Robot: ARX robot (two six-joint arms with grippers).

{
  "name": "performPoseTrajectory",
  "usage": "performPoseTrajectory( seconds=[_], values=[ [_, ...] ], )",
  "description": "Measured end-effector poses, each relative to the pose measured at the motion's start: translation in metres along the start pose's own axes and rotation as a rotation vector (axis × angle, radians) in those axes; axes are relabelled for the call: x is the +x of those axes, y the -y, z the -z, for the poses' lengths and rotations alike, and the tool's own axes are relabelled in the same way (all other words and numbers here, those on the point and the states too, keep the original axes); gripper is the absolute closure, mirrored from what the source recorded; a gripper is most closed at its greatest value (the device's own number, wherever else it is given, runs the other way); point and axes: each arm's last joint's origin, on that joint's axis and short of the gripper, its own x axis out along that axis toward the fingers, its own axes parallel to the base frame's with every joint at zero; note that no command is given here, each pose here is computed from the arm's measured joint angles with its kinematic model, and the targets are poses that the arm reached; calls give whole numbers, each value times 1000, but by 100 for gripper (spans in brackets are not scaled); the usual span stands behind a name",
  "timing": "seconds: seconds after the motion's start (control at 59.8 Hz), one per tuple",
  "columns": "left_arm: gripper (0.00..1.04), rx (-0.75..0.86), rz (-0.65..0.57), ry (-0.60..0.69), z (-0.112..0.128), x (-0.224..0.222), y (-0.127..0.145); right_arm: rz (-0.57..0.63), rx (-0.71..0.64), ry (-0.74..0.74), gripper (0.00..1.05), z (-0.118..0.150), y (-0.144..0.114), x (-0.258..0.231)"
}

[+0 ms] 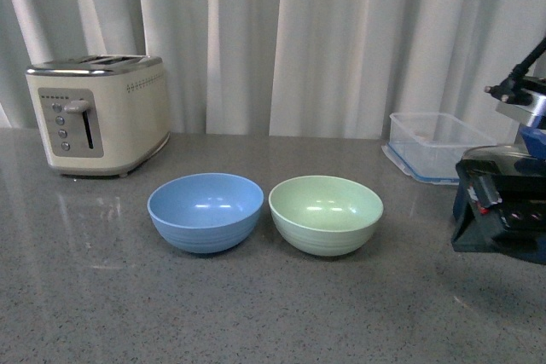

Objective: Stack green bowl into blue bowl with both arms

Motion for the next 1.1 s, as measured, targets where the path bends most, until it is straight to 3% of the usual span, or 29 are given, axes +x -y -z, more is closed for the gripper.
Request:
performPoseTrajectory(
  seconds=[0.686,1.104],
  values=[
    [7,0,0,0,0,0,0,-36,-24,2,10,-84,-13,77],
    [7,0,0,0,0,0,0,-39,-37,-26,10,-92,-17,106]
  ],
)
